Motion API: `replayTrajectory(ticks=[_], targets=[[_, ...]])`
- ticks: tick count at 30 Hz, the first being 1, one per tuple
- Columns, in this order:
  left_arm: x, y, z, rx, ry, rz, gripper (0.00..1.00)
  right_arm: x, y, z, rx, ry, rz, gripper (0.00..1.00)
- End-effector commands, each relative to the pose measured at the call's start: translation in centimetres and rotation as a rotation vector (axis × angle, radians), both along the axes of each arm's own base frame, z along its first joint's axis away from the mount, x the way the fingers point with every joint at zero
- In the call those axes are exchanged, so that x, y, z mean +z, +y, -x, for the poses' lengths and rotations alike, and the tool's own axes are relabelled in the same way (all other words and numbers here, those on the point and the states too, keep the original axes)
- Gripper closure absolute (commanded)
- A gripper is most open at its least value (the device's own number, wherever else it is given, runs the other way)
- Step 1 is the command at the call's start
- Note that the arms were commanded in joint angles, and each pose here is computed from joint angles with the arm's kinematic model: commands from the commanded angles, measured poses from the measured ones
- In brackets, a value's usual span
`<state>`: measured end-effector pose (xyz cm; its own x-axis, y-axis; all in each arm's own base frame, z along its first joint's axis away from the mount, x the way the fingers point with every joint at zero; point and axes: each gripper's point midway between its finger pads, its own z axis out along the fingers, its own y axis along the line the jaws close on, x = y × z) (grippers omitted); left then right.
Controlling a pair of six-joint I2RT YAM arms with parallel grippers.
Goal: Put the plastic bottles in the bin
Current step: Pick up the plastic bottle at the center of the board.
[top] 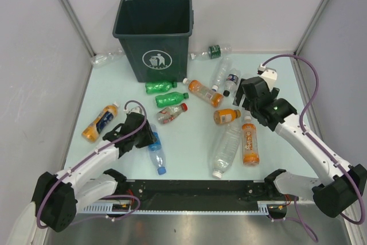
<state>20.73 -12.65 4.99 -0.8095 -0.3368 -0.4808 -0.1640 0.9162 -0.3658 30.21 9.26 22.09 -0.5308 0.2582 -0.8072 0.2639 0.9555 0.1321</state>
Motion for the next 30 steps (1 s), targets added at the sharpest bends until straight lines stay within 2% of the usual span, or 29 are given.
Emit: replayTrajectory(ticks=[1, 7, 15, 21, 22, 24, 25, 30], targets=[[2.7, 1.6, -0.8, 0.014, -0.044, -0.1, 0.68, 1.2, -0.3, 0.0, -0.018, -0.05, -0.035, 0.05], [7.4, 2.0, -1.8, 0.023, -0.156, -0.094, 0.68, 0.9, -0.2, -0.2, -0.01, -0.05, -0.044, 0.06], [14.0, 0.9, -3.9, -0.058, -0.316, -0.079, 0.66, 1.4, 0.4, -0.5, 0.007, -0.071, -0.091, 0.06], [23.4, 0.7, -7.3, -0.05, -0.534, -0.102, 0.64, 1.9, 0.8, -1.1, 0.021, -0.096, -0.104, 0.07], [26.3, 0.8, -7.9, -0.045, -0.606, -0.1, 0.64, 1.8, 0.9, -1.0, 0.024, -0.093, -0.104, 0.07], [28.4, 0.6, -9.0, -0.042, -0.649, -0.109, 0.64, 1.7, 0.8, -1.0, 0.018, -0.089, -0.105, 0.07], [31.3, 0.6, -9.6, -0.027, -0.724, -0.105, 0.64, 1.6, 0.8, -0.9, 0.02, -0.084, -0.105, 0.07], [38.2, 0.2, -12.5, 0.009, -0.933, -0.11, 0.6, 1.6, 0.5, -0.6, 0.013, -0.078, -0.099, 0.08]])
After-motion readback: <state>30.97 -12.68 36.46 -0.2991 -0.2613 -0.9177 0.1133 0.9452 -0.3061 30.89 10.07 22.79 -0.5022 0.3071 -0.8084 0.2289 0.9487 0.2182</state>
